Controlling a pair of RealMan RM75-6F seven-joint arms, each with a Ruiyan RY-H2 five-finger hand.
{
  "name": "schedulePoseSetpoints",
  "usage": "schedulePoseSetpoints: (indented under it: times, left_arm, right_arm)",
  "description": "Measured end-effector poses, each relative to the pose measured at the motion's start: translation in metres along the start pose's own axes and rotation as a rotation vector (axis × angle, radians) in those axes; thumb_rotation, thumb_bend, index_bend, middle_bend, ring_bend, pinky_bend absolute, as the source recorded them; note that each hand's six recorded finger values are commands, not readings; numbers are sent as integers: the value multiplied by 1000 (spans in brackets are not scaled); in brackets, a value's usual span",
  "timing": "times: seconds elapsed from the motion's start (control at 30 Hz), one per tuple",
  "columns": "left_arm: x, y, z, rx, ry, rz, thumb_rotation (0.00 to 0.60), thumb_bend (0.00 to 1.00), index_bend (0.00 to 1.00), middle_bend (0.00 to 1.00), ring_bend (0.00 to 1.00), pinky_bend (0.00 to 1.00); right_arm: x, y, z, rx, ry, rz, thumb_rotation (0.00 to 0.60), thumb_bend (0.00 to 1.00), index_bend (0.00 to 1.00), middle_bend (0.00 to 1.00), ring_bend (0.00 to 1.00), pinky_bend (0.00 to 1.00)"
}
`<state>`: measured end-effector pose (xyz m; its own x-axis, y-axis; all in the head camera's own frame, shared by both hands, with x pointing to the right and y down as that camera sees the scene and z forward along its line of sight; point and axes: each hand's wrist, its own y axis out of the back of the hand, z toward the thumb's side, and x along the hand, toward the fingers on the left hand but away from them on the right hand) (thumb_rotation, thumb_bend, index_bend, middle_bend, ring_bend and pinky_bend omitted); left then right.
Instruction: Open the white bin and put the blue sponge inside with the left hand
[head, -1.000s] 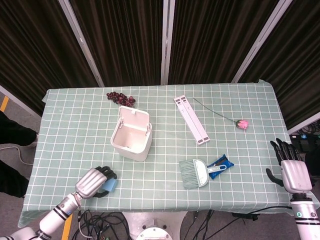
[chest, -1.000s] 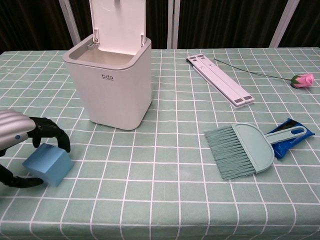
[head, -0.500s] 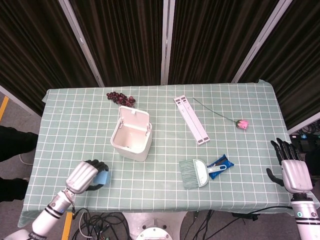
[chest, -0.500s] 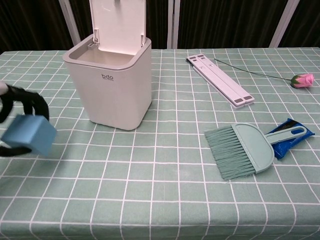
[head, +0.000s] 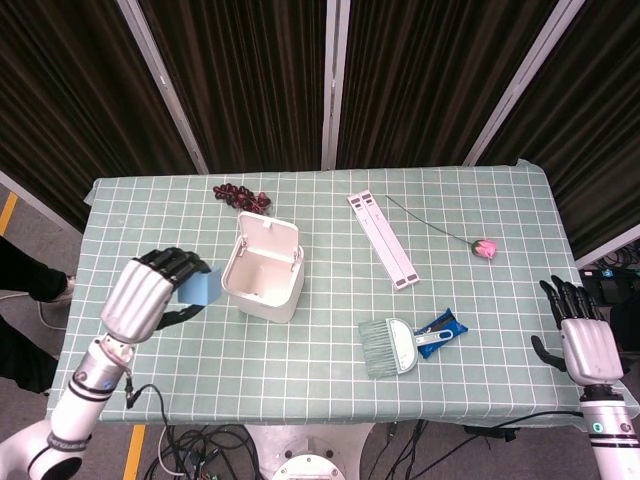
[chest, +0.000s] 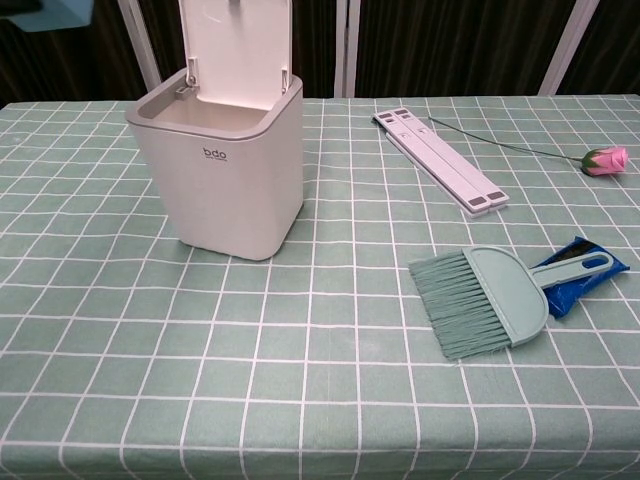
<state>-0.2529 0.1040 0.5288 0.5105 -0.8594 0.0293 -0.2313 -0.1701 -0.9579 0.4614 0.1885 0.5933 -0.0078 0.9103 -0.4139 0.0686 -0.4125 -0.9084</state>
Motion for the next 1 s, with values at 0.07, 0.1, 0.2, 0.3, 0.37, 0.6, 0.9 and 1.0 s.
schedulePoseSetpoints:
  times: [0.07,0.1,0.2,0.3,0.37,0.6,0.9,1.0]
  left_arm:
    - [14,-10,9,-16,-31,-25,600,243,515,523,425,614]
    - [20,-16,12,-22,-44,-37,600,243,515,523,425,613]
    - [40,-35,19,-36,-63,-64,600,242,511,518,420,609]
    - [56,-53,19,-35,-60,-92,600,214,445,448,360,558]
    - [64,-64,18,-45,-56,-117,600,188,388,390,319,525]
    - [59,-73,16,-86,-62,-152,600,3,11,20,53,250]
    - [10,-54,-25,-21,53,-167,600,0,55,78,52,248]
    - [-32,-55,-47,-3,150,-203,600,5,64,90,52,244]
  right_arm:
    - [0,-1,-3,-2,-9,5,600,240,0,0,0,0]
    - [0,-2,-4,-3,-14,8,600,240,0,0,0,0]
    - [-1,-4,-10,-7,-31,16,600,240,0,0,0,0]
    - [-1,-6,-12,-9,-38,20,600,240,0,0,0,0]
    - [-2,-7,-14,-11,-41,23,600,241,0,0,0,0]
    - [-5,-11,-13,-17,-39,29,600,240,0,0,0,0]
    - [-3,-8,-12,-23,-35,16,600,240,0,0,0,0]
    - [-3,-6,-10,-22,-29,7,600,240,0,0,0,0]
